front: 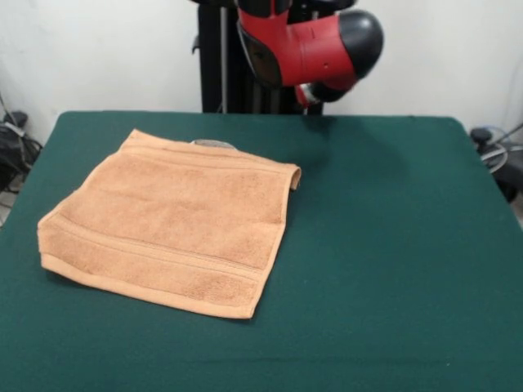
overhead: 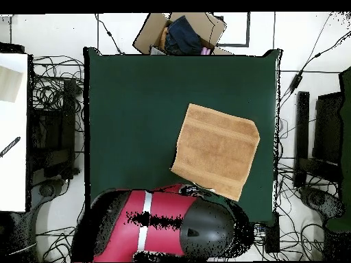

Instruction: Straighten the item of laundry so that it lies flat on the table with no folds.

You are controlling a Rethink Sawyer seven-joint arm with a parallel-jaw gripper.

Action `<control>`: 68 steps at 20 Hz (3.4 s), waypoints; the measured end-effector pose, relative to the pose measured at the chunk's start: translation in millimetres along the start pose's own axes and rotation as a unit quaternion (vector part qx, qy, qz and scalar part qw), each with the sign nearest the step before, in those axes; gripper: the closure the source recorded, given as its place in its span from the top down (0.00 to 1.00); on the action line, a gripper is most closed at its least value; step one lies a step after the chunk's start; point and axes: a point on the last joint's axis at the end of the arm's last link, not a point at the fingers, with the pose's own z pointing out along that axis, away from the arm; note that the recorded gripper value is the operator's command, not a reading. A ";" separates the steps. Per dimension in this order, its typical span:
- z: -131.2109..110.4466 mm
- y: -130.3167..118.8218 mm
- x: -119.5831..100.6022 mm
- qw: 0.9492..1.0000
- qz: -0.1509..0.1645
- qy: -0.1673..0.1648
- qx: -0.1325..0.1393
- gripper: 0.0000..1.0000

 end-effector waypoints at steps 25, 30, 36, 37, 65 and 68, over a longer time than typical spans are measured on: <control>26.2 0.1 -34.8 0.996 -0.001 0.092 -0.009 1.00; 26.1 -0.2 -36.6 0.994 -0.001 0.106 -0.009 1.00; 25.4 -1.2 -39.2 0.992 0.002 0.123 -0.013 1.00; 25.2 -1.5 -39.7 0.992 0.002 0.126 -0.014 1.00; 22.2 -7.3 -46.6 0.986 0.010 0.164 -0.036 1.00; 22.2 -7.2 -46.7 0.986 0.010 0.164 -0.036 1.00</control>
